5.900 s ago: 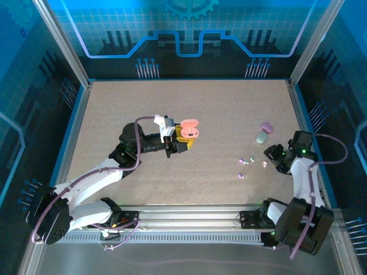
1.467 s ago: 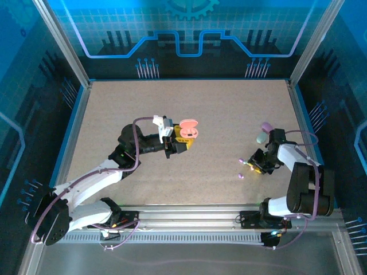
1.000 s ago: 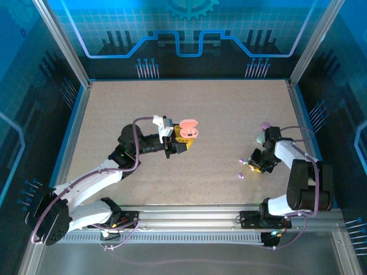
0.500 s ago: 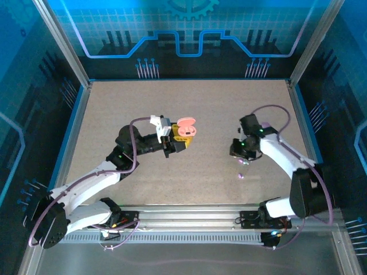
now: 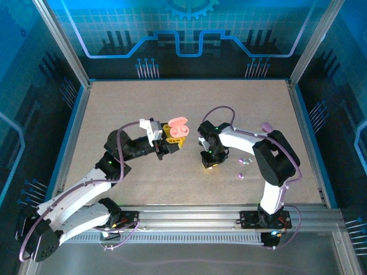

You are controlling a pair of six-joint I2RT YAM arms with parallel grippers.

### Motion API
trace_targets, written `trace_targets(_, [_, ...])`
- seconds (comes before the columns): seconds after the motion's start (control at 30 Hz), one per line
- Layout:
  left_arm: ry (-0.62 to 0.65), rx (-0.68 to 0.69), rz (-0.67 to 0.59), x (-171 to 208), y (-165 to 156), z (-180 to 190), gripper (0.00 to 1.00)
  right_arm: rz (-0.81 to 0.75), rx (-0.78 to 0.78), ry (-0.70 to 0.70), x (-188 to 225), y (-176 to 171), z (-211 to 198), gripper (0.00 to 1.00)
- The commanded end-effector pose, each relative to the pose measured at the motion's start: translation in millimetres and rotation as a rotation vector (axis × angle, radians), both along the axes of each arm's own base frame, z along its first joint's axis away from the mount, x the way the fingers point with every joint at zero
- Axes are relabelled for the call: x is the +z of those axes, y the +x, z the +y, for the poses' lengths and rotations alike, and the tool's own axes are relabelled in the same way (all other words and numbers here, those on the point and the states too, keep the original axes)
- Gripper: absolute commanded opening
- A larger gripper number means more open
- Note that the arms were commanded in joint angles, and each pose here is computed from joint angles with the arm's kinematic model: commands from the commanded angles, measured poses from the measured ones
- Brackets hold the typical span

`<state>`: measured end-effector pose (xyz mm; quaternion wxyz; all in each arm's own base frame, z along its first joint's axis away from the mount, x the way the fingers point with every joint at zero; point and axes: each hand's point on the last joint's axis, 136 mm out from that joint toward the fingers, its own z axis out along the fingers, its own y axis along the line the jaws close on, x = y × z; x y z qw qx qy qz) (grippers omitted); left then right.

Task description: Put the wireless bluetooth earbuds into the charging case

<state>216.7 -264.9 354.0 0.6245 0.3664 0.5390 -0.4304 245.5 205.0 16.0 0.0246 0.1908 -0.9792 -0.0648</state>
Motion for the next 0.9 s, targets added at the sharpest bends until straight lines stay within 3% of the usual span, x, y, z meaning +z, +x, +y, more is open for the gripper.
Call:
trace_targets(0.0, [0.015,0.017,-0.015,-2.3,0.3,1.1,0.26,-0.011,0.059,-0.077,3.4,-0.7,-7.0,0.35])
trace_targets(0.23, [0.017,0.012,-0.009,-2.8,2.0,-0.9,0.26,-0.137,-0.005,-0.158,28.6,13.4,-24.5,0.45])
trace_targets(0.5, [0.017,0.009,-0.005,-3.2,2.9,-2.0,0.26,-0.096,-0.109,-0.212,23.8,-4.0,-42.3,0.46])
trace_targets(0.7, [0.019,0.012,0.000,-3.8,3.6,-2.0,0.26,-0.120,-0.273,-0.031,36.6,-2.8,-22.5,0.44])
trace_targets(0.87, [0.014,0.014,-0.005,-1.8,4.0,-2.0,0.26,-0.087,-0.296,0.179,46.1,-5.5,15.8,0.42])
